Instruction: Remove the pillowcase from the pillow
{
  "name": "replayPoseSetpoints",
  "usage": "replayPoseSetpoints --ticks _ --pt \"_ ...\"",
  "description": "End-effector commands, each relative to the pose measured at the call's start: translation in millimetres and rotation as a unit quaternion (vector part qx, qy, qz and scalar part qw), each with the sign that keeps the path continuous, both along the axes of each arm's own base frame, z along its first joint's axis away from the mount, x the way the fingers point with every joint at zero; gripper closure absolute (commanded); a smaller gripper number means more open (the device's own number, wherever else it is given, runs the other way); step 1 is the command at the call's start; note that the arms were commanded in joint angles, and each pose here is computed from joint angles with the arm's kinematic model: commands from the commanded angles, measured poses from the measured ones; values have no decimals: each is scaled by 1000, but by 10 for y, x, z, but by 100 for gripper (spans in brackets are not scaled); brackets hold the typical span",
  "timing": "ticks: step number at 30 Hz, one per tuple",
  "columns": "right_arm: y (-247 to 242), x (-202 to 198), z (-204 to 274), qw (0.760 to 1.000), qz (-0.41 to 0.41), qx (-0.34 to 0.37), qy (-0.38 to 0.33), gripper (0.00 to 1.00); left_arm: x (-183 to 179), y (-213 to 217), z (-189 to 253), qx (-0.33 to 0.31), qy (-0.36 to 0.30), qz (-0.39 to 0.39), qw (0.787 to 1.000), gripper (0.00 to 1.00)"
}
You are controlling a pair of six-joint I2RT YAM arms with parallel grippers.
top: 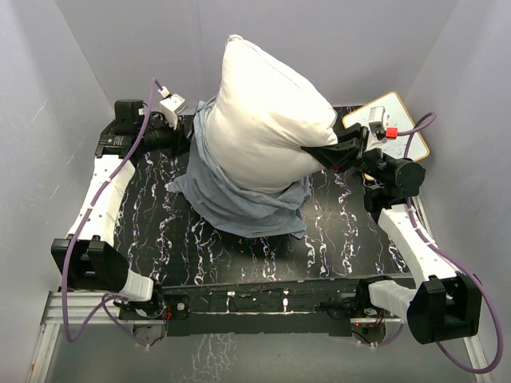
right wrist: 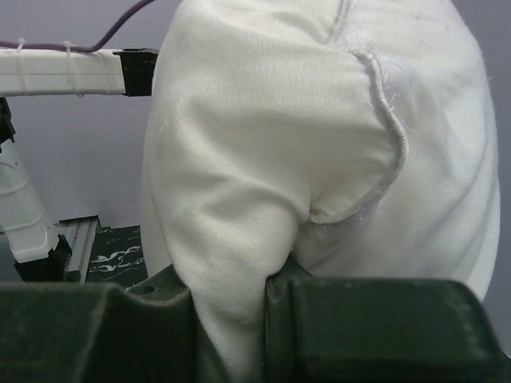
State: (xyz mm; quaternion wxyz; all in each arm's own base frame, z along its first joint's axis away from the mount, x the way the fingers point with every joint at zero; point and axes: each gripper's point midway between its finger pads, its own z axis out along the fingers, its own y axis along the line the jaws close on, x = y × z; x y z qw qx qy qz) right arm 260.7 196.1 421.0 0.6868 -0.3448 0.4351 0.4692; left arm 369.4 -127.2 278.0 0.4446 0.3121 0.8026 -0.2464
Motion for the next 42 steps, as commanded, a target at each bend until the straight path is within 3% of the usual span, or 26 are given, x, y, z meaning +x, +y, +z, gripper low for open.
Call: replayPoseSetpoints --ticks 1,7,10,11,12,13,15,19,26,33,36,38,39,42 --pt "33 -154 183 999 30 12 -10 92 155 365 -8 39 -54 57 996 93" --pt "-20 -97 372 998 17 63 -9 92 -37 578 -408 72 -39 63 995 100" --pt "-30 -72 374 997 15 73 -2 92 -157 518 -463 58 -32 49 997 98" --pt "-31 -69 358 997 15 74 1 92 -220 465 -454 49 -25 34 998 87" --pt "-32 -79 338 997 15 74 2 92 -292 406 -416 39 -21 14 999 60" --pt "-30 -87 301 997 15 70 3 92 -393 352 -404 31 -8 -9 999 40" --pt "-24 -119 271 998 17 65 1 92 -626 225 -387 15 10 -69 997 29" --pt "1 -172 240 998 35 56 1 92 -702 208 -386 21 -5 -89 996 26" --pt "45 -310 286 996 80 45 8 92 -328 220 -106 31 -87 -87 992 42" --pt "46 -383 355 994 94 54 14 92 -137 119 28 -1 -104 -108 989 46" --pt "33 -392 409 993 95 66 13 92 -171 79 -44 -7 -91 -116 989 67" --pt "16 -379 471 993 91 80 10 92 -188 101 -135 0 -76 -115 990 96" --pt "8 -376 498 992 88 85 8 92 -216 114 -184 5 -67 -115 991 100" --pt "-6 -369 563 992 84 94 2 92 -322 149 -304 18 -46 -119 992 100"
